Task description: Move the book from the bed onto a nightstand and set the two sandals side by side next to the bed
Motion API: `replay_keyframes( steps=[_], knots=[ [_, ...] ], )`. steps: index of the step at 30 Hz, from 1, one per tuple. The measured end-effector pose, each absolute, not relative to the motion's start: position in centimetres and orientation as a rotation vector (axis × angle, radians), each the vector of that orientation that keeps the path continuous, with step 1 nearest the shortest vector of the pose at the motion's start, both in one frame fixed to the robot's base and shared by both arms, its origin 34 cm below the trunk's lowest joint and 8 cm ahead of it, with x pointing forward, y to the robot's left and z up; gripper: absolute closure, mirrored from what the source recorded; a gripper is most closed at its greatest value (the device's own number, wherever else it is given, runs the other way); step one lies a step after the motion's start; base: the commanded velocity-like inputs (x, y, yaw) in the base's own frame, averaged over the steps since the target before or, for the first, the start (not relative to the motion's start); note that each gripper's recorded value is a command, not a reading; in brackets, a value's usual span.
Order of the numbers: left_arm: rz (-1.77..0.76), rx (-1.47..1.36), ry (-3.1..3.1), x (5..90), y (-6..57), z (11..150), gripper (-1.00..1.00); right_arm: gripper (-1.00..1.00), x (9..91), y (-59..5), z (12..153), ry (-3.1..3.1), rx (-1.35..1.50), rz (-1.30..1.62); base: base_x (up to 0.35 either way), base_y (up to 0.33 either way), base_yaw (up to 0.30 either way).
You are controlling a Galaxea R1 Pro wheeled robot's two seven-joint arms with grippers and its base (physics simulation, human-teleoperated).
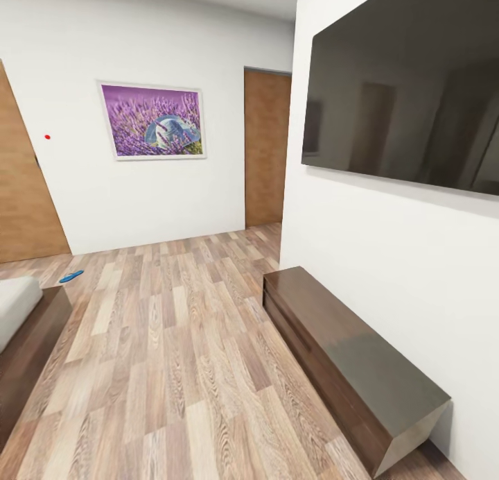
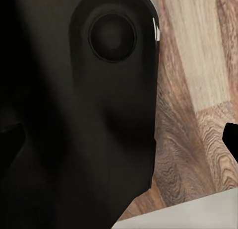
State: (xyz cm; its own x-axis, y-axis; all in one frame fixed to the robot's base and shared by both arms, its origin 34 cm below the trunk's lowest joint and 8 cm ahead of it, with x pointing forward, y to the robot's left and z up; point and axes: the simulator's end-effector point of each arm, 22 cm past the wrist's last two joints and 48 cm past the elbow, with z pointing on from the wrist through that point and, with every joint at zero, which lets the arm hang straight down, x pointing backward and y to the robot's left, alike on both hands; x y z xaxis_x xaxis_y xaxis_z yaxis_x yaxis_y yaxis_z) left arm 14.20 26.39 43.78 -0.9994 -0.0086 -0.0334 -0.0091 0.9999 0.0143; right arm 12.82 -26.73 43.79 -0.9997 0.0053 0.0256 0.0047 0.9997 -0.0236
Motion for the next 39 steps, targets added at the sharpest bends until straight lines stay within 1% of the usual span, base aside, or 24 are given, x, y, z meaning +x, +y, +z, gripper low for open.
replay_keyframes(
  steps=[8,25,33,39],
  knots=[
    [0.023,-0.012,3.109,14.14,26.41,43.79,-1.00,-1.00,12.77,-26.70,43.79,-3.114,-0.009,0.036,-0.054,0.093,0.118],
    [0.022,-0.013,3.116,13.86,26.43,43.79,-1.00,-1.00,12.55,-26.76,43.80,-3.108,-0.008,0.037,-0.007,0.169,0.231],
    [0.021,-0.012,3.120,13.72,26.43,43.79,-1.00,-1.00,12.39,-26.83,43.81,-3.105,-0.009,0.039,0.000,0.049,0.220],
    [0.018,-0.012,3.120,13.69,26.37,43.79,-1.00,-1.00,12.38,-26.90,43.81,-3.104,-0.009,0.040,0.000,0.011,0.070]
  ],
)
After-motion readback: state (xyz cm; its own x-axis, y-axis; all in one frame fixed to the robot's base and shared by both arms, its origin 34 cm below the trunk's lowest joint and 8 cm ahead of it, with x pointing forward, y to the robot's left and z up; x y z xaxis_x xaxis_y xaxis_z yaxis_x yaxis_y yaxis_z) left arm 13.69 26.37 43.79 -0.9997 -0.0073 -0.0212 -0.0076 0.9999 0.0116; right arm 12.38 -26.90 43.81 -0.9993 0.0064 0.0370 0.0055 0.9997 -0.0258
